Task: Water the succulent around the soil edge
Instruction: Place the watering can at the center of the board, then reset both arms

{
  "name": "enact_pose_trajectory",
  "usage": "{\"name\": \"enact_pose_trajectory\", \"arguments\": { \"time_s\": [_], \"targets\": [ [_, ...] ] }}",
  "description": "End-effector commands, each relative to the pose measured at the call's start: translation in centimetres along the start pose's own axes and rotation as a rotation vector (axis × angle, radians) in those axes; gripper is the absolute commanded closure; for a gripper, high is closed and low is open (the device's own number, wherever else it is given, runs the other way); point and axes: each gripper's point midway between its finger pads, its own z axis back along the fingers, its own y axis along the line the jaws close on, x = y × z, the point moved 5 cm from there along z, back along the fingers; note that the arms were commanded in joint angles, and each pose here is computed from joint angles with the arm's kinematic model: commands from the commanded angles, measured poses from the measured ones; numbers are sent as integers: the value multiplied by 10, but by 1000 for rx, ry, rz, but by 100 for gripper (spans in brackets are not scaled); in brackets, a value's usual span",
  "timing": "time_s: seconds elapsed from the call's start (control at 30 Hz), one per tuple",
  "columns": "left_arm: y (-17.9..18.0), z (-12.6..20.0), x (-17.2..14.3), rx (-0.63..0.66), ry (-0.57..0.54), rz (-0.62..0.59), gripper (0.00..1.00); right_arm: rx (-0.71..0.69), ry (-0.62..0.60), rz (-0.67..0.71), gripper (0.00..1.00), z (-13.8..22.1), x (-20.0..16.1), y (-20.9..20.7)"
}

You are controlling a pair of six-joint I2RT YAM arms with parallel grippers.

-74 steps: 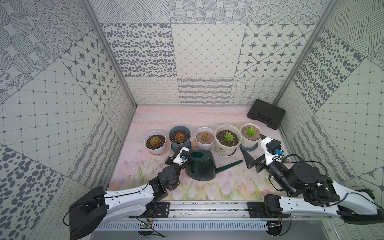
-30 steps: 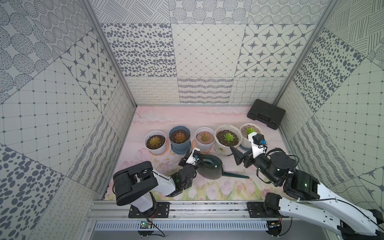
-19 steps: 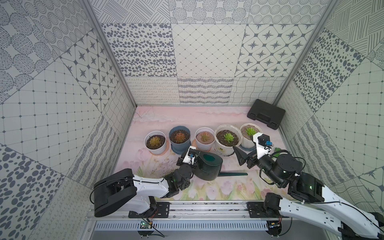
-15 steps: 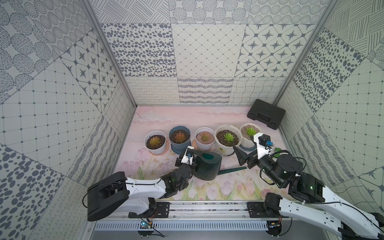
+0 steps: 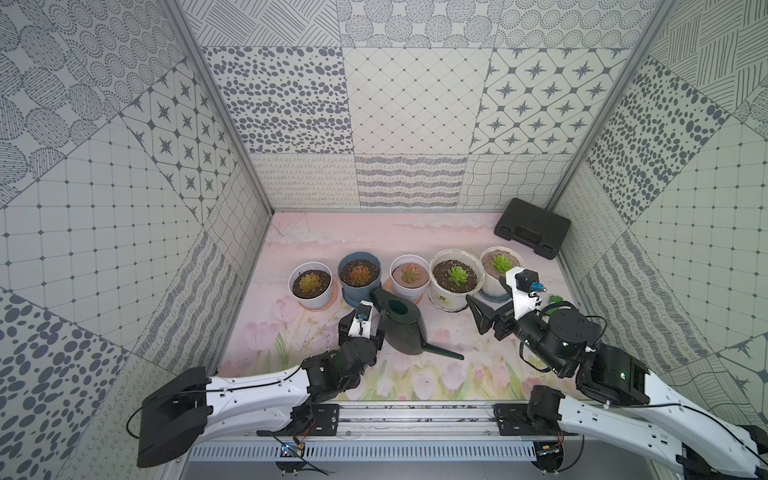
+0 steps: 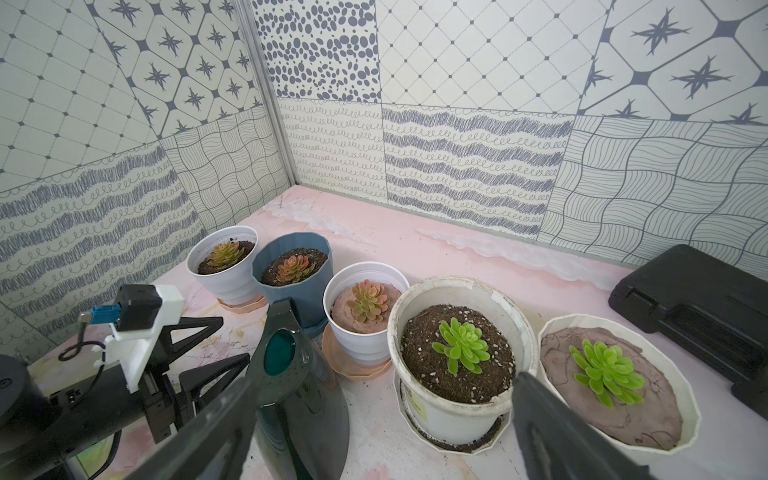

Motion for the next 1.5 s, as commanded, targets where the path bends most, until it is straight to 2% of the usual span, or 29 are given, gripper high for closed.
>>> {"name": "enact_pose_trajectory", "arguments": {
  "time_s": [0.0,0.1,0.2,0.3,0.37,0.47,0.53,0.6,0.67,0.77,0.83,0.93,1.03,1.17,1.33,1.4,1.47],
  "targets": [
    [12,18,-17,-30,144,48,1,-26,-3,-22,2,0,-2,-3],
    [31,34,0,-1,131,120,1,-75,1,-6,2,-3,-5,-8],
    [47,48,30,16,40,167,1,-154,5,43,2,-11,-7,-16],
    [58,56,70,72,-112,105,1,-293,21,102,3,-26,-7,-34],
    [64,57,98,149,-220,-1,1,-407,42,99,3,-39,-10,-57],
    [82,42,122,237,-270,-43,1,-566,56,-28,3,-46,-19,-102],
    [102,26,125,279,-232,45,1,-664,30,-125,3,-43,-27,-131],
    [122,9,124,304,-214,155,1,-774,-5,-160,3,-37,-38,-155],
    [146,0,128,375,-245,225,1,-899,-15,-194,3,-28,-53,-179],
    [171,-6,135,470,-306,171,1,-1052,-39,-238,2,-13,-71,-206],
    [194,-10,134,562,-292,131,1,-1110,-65,-231,2,-7,-82,-218],
    [230,-14,132,644,-243,165,1,-1127,-133,-208,2,-8,-98,-226],
    [259,-13,129,679,-194,150,1,-1124,-109,-237,3,-16,-112,-231],
    [288,-22,88,656,-71,276,1,-1095,-72,-257,3,-35,-135,-236],
    [293,-44,18,664,95,326,1,-1097,-34,-261,3,-49,-168,-242],
    [293,-53,6,645,150,339,0,-1147,-83,-257,2,-48,-169,-247],
    [290,-62,8,580,176,333,0,-1106,-50,-254,2,-52,-169,-248]
  ]
}}
